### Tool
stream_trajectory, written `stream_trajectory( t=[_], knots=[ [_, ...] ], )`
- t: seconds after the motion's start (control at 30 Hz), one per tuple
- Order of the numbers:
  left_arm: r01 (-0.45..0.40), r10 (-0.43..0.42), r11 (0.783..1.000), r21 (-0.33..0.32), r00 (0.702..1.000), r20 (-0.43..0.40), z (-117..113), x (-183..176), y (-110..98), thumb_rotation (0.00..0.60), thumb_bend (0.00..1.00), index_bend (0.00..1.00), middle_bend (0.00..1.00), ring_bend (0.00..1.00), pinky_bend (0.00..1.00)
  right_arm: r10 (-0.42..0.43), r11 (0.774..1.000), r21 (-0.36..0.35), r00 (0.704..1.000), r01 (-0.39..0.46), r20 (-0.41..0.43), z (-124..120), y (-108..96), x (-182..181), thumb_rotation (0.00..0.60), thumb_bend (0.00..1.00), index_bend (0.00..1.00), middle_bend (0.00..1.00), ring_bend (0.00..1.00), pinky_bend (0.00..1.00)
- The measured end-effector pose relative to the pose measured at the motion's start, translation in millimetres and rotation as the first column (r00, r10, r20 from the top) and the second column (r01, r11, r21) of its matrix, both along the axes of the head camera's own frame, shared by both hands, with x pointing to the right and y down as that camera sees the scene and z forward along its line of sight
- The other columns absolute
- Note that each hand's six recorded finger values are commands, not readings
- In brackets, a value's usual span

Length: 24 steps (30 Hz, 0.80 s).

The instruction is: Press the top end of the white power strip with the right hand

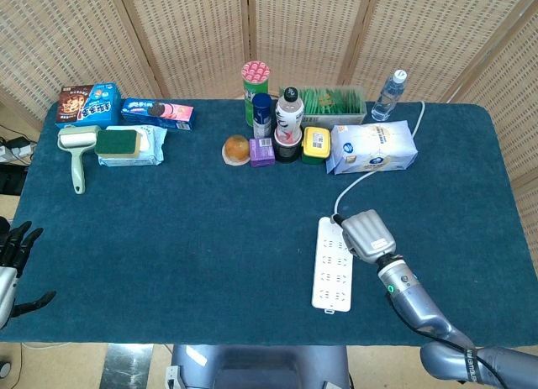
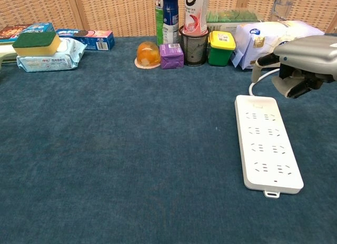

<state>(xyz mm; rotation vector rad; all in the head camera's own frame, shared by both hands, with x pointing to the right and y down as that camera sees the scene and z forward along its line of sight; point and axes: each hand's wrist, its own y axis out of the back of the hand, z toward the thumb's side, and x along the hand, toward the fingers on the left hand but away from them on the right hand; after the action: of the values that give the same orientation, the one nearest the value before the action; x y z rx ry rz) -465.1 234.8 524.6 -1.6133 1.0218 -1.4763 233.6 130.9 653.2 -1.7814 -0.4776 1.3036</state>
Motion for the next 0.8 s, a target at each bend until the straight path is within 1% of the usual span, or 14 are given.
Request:
stream_trajectory(
  t=[0.2, 0.37, 0.53, 0.8],
  knots=[
    [-0.014, 0.014, 1.000, -0.006, 1.000, -0.001, 2, 7, -1, 0.600, 0.06, 0.00, 0.00, 0.00, 0.06, -0.027, 0.999, -0.025, 0.999, 0.026, -0.022, 11, 3, -13, 0.600, 0.93, 0.31, 0.95, 1.00, 1.00],
    [-0.015, 0.015, 1.000, -0.003, 1.000, 0.003, 2, 9, -1, 0.600, 0.06, 0.00, 0.00, 0.00, 0.06, -0.038, 0.999, -0.030, 0.998, 0.036, -0.043, 16, 3, -15, 0.600, 0.93, 0.31, 0.95, 1.00, 1.00],
    [-0.004, 0.004, 1.000, -0.004, 1.000, 0.008, 2, 6, 1, 0.600, 0.06, 0.00, 0.00, 0.00, 0.06, -0.045, 0.999, -0.027, 0.995, 0.042, -0.089, 23, 5, -6, 0.600, 0.93, 0.31, 0.95, 1.00, 1.00],
    [-0.002, 0.002, 1.000, -0.005, 1.000, 0.011, 2, 6, 1, 0.600, 0.06, 0.00, 0.00, 0.00, 0.06, -0.045, 0.998, -0.046, 0.993, 0.040, -0.112, 30, 13, 5, 0.600, 0.93, 0.31, 0.95, 1.00, 1.00]
  ],
)
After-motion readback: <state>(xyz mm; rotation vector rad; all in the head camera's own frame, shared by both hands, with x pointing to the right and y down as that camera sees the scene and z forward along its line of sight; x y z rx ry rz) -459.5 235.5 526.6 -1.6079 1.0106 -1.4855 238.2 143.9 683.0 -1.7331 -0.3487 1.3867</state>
